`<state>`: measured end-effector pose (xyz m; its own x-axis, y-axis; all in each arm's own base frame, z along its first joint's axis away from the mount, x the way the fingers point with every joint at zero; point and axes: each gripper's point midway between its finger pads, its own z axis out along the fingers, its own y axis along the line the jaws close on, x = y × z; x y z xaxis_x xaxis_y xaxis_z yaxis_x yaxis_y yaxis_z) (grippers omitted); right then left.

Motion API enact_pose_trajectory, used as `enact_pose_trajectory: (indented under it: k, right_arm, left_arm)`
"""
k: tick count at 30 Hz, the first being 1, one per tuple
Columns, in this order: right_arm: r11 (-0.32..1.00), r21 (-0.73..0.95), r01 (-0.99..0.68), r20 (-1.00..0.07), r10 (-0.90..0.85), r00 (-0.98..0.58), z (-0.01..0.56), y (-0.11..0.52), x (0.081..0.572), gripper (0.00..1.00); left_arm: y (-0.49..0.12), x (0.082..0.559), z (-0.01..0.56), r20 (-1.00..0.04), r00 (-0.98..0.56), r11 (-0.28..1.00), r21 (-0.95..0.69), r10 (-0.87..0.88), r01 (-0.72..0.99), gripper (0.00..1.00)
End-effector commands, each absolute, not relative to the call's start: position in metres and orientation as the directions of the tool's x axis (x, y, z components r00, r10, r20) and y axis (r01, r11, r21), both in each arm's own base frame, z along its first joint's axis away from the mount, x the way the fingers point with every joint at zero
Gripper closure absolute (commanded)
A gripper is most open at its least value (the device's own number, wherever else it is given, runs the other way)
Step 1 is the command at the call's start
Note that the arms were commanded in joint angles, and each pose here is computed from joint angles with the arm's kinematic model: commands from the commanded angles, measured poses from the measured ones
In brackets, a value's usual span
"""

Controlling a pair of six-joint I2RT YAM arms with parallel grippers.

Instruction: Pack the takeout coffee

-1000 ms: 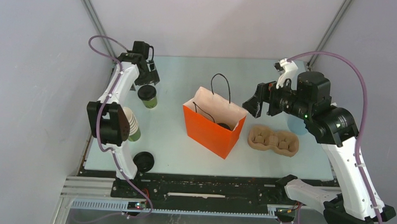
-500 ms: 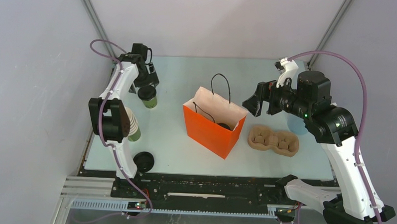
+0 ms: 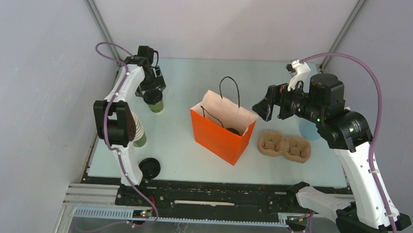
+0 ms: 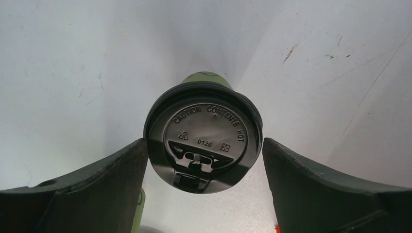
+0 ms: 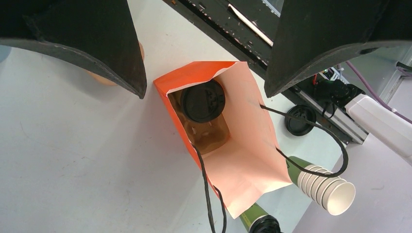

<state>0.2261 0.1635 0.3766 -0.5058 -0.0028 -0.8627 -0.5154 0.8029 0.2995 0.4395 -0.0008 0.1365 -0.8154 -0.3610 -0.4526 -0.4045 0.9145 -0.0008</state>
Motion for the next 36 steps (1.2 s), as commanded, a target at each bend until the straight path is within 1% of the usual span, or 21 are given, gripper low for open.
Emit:
enact_pose_trajectory:
  k: [1, 7, 11, 16, 21, 27, 31, 36]
  right_arm:
    - [0.794, 0.304, -0.527, -0.877, 0.017, -0.48, 0.386, 0.165, 0.228, 0.0]
    - [0.793, 0.304, -0.528, -0.876, 0.016, -0.482, 0.385, 0.165, 0.228, 0.0]
    - [0.794, 0.302, -0.528, -0.878, 0.016, -0.479, 0.386, 0.165, 0.229, 0.0]
    - [0.794, 0.297, -0.53, -0.879, 0.01, -0.478, 0.385, 0.164, 0.228, 0.0]
    - [0.791, 0.284, -0.542, -0.885, -0.002, -0.466, 0.385, 0.164, 0.226, 0.0]
    - [0.781, 0.283, -0.557, -0.893, 0.002, -0.45, 0.387, 0.163, 0.22, 0.0]
    - [0.776, 0.282, -0.564, -0.896, 0.003, -0.445, 0.384, 0.162, 0.215, 0.0]
    - [0.778, 0.301, -0.551, -0.894, 0.029, -0.447, 0.38, 0.159, 0.21, 0.0]
  left_arm:
    - [-0.001, 0.445, 0.136, -0.459, -0.817, 0.922, -0.011, -0.349, -0.387, 0.09]
    - [0.0, 0.445, 0.136, -0.461, -0.819, 0.923, -0.005, -0.343, -0.384, 0.14]
    - [0.0, 0.443, 0.133, -0.451, -0.827, 0.926, 0.003, -0.336, -0.377, 0.11]
    - [-0.003, 0.439, 0.141, -0.453, -0.828, 0.93, -0.007, -0.331, -0.368, 0.21]
    - [-0.019, 0.422, 0.163, -0.467, -0.833, 0.945, -0.016, -0.296, -0.327, 0.24]
    - [-0.06, 0.372, 0.183, -0.476, -0.853, 0.972, -0.02, -0.214, -0.233, 0.27]
    - [-0.094, 0.319, 0.185, -0.471, -0.864, 0.983, -0.041, -0.179, -0.181, 0.28]
    - [-0.139, 0.249, 0.176, -0.464, -0.874, 0.989, -0.109, -0.141, -0.101, 0.28]
